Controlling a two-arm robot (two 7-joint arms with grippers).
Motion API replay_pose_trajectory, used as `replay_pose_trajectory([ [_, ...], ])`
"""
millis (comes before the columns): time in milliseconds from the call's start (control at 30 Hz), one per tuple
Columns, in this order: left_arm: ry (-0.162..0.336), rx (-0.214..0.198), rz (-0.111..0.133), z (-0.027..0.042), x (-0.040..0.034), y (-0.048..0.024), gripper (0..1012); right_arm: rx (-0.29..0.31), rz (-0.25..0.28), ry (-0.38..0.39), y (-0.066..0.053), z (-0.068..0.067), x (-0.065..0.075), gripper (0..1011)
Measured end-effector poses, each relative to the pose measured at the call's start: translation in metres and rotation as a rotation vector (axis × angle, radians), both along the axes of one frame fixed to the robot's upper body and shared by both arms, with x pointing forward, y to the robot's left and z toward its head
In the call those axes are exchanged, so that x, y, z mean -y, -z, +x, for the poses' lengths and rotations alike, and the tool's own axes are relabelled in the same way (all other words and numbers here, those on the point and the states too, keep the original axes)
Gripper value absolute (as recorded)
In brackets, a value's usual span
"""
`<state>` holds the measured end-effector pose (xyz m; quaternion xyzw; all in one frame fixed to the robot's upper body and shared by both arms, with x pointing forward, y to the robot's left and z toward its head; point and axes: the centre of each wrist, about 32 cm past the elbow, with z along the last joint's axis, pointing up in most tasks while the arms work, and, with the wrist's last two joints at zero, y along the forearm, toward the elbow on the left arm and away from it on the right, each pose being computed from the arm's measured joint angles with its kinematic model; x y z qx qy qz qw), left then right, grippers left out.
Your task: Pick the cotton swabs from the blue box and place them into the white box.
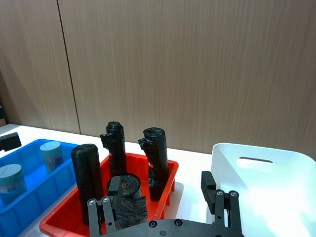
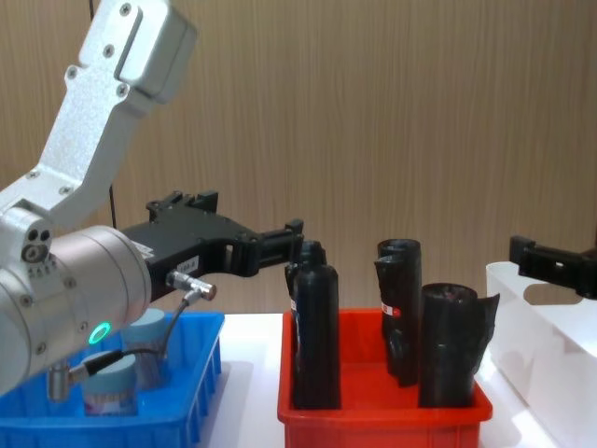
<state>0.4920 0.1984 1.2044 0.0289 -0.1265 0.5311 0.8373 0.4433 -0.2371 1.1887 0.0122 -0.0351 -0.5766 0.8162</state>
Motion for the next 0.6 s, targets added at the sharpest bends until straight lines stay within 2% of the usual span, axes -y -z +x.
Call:
replay_pose_trajectory([
  [600,0.0,0.0,0.0,0.0,0.0,0.0,1004,0.0,0.0,0.0,0.0,0.0,0.0,1002],
])
